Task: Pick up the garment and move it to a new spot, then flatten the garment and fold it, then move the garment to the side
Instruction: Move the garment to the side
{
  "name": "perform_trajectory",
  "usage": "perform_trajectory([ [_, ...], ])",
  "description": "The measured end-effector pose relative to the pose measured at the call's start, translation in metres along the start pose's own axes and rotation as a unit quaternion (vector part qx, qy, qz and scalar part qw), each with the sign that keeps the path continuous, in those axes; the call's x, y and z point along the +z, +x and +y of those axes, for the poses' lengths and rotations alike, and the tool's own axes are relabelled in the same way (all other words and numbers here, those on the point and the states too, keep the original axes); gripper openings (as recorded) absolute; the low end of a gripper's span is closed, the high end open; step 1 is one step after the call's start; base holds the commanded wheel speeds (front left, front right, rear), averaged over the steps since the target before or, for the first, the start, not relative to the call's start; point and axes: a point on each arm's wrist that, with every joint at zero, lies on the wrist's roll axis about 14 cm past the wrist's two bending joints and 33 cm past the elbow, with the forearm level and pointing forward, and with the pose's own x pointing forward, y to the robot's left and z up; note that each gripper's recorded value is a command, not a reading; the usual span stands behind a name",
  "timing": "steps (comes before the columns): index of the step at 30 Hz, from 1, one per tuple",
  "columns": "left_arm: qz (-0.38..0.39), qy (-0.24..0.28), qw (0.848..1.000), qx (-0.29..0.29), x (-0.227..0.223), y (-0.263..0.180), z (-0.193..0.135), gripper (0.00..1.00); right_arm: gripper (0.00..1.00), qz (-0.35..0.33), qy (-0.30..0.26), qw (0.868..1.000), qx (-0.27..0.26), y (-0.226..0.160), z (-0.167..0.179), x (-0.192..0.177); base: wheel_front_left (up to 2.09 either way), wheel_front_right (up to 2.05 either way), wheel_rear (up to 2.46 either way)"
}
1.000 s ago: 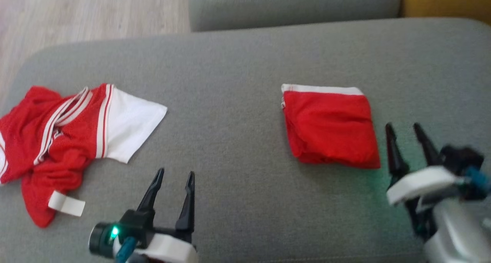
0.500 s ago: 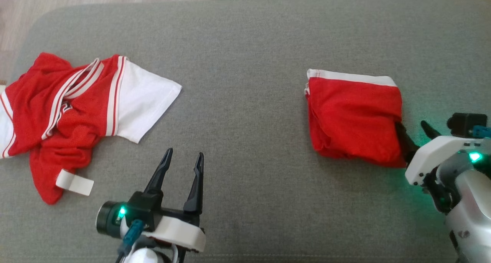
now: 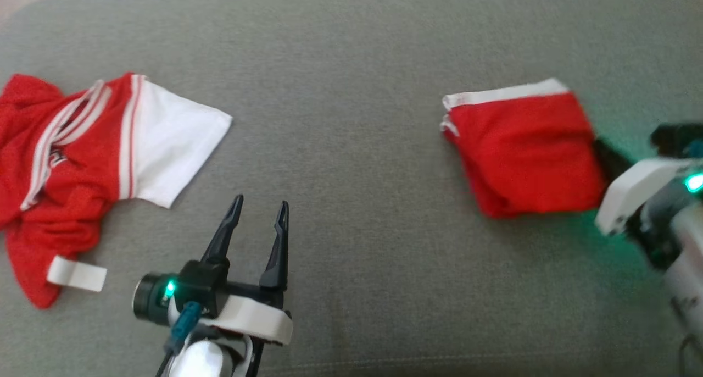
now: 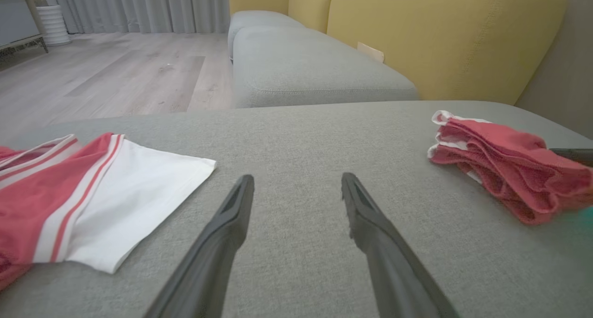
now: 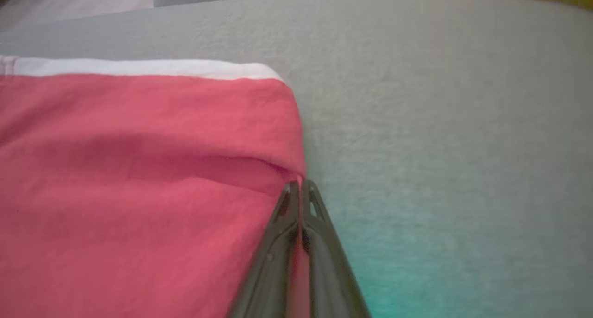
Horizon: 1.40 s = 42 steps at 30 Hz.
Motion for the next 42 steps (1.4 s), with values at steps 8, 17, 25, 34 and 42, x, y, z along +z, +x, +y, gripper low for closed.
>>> perform_trajectory([
  [8, 0.000, 0.001, 0.999, -0.050, -0.009, 0.034, -0.019, 1.00, 0.00, -0.023, -0.088, 0.991, -0.097, 0.001, -0.092, 0.052, 0.00, 0.00, 0.00],
  [17, -0.021, -0.011, 0.994, -0.108, -0.011, 0.075, -0.047, 1.00, 0.00, 0.003, -0.121, 0.970, -0.212, -0.013, -0.183, 0.058, 0.00, 0.00, 0.00],
  [25, -0.028, -0.024, 0.990, -0.135, -0.018, 0.090, -0.062, 1.00, 0.00, 0.021, -0.153, 0.947, -0.282, -0.033, -0.230, 0.054, 0.00, 0.00, 0.00],
  [34, -0.024, -0.026, 0.990, -0.140, -0.023, 0.094, -0.062, 1.00, 1.00, -0.006, -0.200, 0.921, -0.335, -0.044, -0.249, 0.087, 0.00, 0.00, 0.00],
  [42, -0.039, -0.009, 0.991, -0.127, -0.006, 0.087, -0.056, 1.00, 1.00, -0.019, -0.198, 0.922, -0.333, -0.046, -0.214, 0.072, 0.00, 0.00, 0.00],
])
